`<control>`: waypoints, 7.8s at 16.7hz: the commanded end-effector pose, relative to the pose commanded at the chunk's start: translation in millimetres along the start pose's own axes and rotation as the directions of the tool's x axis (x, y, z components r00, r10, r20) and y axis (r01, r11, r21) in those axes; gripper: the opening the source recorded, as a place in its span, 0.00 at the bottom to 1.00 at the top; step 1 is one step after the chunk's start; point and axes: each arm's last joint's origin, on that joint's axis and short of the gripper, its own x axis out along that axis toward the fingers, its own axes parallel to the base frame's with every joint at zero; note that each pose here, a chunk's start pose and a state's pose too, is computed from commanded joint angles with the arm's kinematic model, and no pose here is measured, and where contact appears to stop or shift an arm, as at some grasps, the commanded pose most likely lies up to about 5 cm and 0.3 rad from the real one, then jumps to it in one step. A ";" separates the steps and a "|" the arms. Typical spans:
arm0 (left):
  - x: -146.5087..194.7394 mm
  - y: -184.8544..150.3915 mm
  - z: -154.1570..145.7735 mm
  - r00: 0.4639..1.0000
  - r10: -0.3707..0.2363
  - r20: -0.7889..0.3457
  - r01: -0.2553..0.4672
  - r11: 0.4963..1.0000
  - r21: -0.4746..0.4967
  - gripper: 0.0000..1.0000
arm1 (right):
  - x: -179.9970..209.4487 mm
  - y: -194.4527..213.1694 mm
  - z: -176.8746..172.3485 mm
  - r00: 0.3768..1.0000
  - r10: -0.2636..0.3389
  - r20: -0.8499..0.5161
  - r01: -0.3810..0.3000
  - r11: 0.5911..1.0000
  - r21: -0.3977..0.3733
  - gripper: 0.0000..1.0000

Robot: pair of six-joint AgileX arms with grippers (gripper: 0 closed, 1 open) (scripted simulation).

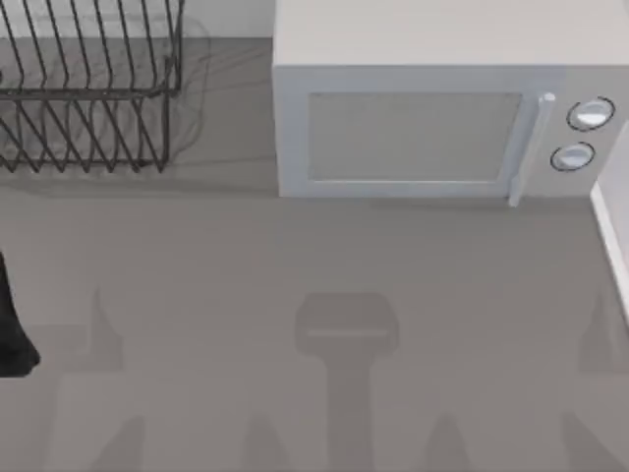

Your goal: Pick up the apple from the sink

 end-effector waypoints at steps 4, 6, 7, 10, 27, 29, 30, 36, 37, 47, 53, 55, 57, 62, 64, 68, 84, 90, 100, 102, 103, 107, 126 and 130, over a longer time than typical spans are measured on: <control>0.0 0.0 0.0 1.000 0.000 0.000 0.000 1.000 0.000 1.00 | 0.0 0.0 0.0 1.000 0.000 0.000 0.000 1.000 0.000 1.00; 0.0 0.0 0.0 1.000 0.000 0.000 0.000 1.000 0.000 1.00 | 0.0 0.0 0.0 1.000 0.000 0.000 0.000 1.000 0.000 1.00; 0.0 0.0 0.0 1.000 0.000 0.000 0.000 1.000 0.000 1.00 | 0.0 0.0 0.0 1.000 0.000 0.000 0.000 1.000 0.000 1.00; 0.0 0.0 0.0 1.000 0.000 0.000 0.000 1.000 0.000 1.00 | 0.0 0.0 0.0 1.000 0.000 0.000 0.000 1.000 0.000 1.00; 0.0 0.0 0.0 1.000 0.000 0.000 0.000 1.000 0.000 1.00 | 0.7 -1.1 10.6 0.999 -0.011 -0.044 0.010 1.000 -0.010 1.00; 0.0 0.0 0.0 1.000 0.000 0.000 0.000 1.000 0.000 1.00 | 3.7 -2.7 25.2 0.993 -0.026 -0.113 0.023 0.999 -0.025 1.00; 0.0 0.0 0.0 1.000 0.000 0.000 0.000 1.000 0.000 1.00 | 6.8 -3.7 34.0 0.987 -0.035 -0.159 0.030 0.999 -0.034 1.00; 0.0 0.0 0.0 1.000 0.000 0.000 0.000 1.000 0.000 1.00 | 61.9 -17.6 86.9 0.838 -0.094 -0.537 0.054 0.994 -0.091 1.00; 0.0 0.0 0.0 1.000 0.000 0.000 0.000 1.000 0.000 1.00 | 77.5 -21.7 92.2 0.791 -0.101 -0.604 0.052 0.994 -0.097 1.00; 0.0 0.0 0.0 1.000 0.000 0.000 0.000 1.000 0.000 1.00 | 239.0 -85.2 36.5 0.165 -0.043 -0.985 0.012 0.999 -0.041 1.00; 0.0 0.0 0.0 1.000 0.000 0.000 0.000 1.000 0.000 1.00 | 268.6 -104.5 -1.0 0.000 0.000 -1.000 0.010 1.000 0.000 1.00; 0.0 0.0 0.0 1.000 0.000 0.000 0.000 1.000 0.000 1.00 | 268.6 -104.5 -1.0 0.000 0.000 -1.000 0.010 1.000 0.000 1.00; 0.0 0.0 0.0 1.000 0.000 0.000 0.000 1.000 0.000 1.00 | 268.6 -104.5 -1.0 0.000 0.000 -1.000 0.010 1.000 0.000 1.00; 0.0 0.0 0.0 1.000 0.000 0.000 0.000 1.000 0.000 1.00 | 272.5 -103.8 -26.2 -0.006 0.001 -1.000 0.006 1.000 0.001 1.00; 0.0 0.0 0.0 1.000 0.000 0.000 0.000 1.000 0.000 1.00 | 275.9 -105.2 -55.1 -0.003 0.000 -1.000 0.007 1.000 0.000 1.00; 0.0 0.0 0.0 1.000 0.000 0.000 0.000 1.000 0.000 1.00 | 276.0 -106.1 -118.7 0.016 -0.005 -1.000 0.009 1.000 -0.004 1.00; 0.0 0.0 0.0 1.000 0.000 0.000 0.000 1.000 0.000 1.00 | 268.6 -104.4 -153.4 0.000 0.000 -1.000 0.010 1.000 0.000 0.40; 0.0 0.0 0.0 1.000 0.000 0.000 0.000 1.000 0.000 1.00 | 268.6 -104.4 -153.4 0.000 0.000 -1.000 0.010 1.000 0.000 0.00; 0.0 0.0 0.0 1.000 0.000 0.000 0.000 1.000 0.000 1.00 | 277.6 -105.9 -121.9 0.054 -0.001 -0.999 0.015 1.000 -0.001 0.00; 0.0 0.0 0.0 1.000 0.000 0.000 0.000 1.000 0.000 1.00 | 285.3 -108.5 -107.4 0.060 -0.003 -0.998 0.015 1.000 -0.002 0.00; 0.0 0.0 0.0 1.000 0.000 0.000 0.000 1.000 0.000 1.00 | 289.8 -110.0 -96.4 0.061 -0.003 -0.998 0.015 1.000 -0.002 0.00; 0.0 0.0 0.0 1.000 0.000 0.000 0.000 1.000 0.000 1.00 | 301.8 -114.1 -31.9 0.039 0.003 -0.999 0.016 1.000 0.003 0.00; 0.0 0.0 0.0 1.000 0.000 0.000 0.000 1.000 0.000 1.00 | 276.3 -60.5 121.2 0.032 0.007 -0.999 0.013 1.000 0.007 0.00; 0.0 0.0 0.0 1.000 0.000 0.000 0.000 1.000 0.000 1.00 | 256.1 40.5 120.5 0.018 0.010 -1.000 0.014 1.000 0.010 0.00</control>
